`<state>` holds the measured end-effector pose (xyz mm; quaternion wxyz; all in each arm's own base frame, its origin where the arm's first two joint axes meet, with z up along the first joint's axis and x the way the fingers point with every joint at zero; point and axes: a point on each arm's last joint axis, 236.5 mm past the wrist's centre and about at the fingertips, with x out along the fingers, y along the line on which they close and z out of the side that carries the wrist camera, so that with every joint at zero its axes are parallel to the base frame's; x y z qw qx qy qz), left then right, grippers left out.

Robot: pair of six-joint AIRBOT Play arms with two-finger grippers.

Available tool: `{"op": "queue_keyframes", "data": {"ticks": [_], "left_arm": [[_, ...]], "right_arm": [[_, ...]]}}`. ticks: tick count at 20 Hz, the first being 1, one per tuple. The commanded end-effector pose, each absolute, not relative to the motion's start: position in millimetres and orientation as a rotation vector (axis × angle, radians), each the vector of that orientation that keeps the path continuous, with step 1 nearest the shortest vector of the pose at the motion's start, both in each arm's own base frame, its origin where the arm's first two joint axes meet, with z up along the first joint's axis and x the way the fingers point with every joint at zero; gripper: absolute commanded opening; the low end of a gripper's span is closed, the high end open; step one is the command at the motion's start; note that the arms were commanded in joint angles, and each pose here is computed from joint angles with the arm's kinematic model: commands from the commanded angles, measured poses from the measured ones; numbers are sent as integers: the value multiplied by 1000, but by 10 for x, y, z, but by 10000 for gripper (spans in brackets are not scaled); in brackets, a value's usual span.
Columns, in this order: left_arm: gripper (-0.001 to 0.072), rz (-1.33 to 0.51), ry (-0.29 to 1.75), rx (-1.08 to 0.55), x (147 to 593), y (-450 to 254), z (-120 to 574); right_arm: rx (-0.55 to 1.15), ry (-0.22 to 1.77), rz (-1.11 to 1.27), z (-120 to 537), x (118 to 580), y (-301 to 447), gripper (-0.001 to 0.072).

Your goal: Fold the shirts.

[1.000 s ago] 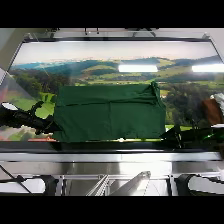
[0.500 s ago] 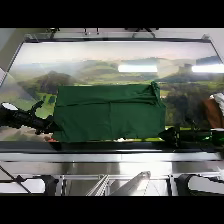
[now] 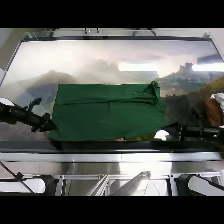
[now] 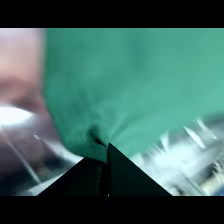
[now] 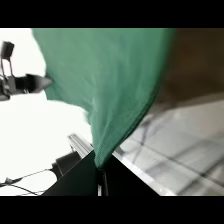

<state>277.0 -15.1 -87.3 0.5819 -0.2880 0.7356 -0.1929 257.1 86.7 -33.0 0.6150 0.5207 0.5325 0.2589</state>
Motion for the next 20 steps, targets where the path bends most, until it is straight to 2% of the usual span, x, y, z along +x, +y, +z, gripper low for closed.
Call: {"op": "queue_keyframes", "data": {"ticks": [1, 3, 6, 10, 14, 20], "left_arm": [[30, -636, 1698, -743, 2879, -327, -287], [30, -673, 1658, -735, 2990, -332, -120], [30, -722, 1615, -713, 3089, -334, 64], [30, -714, 1593, -694, 3247, -261, 87], [31, -665, 1619, -728, 3556, -213, -100], [30, -602, 1555, -677, 4366, -136, -417]], "right_arm": [[1124, 1114, 590, 213, 2822, 741, 24], [1034, 1037, 584, 495, 3004, 622, 24], [993, 983, 551, 661, 3175, 507, 24], [961, 967, 496, 499, 3367, 510, 24], [915, 912, 427, 218, 3870, 567, 23], [866, 937, 430, -94, 4680, 629, 24]]}}
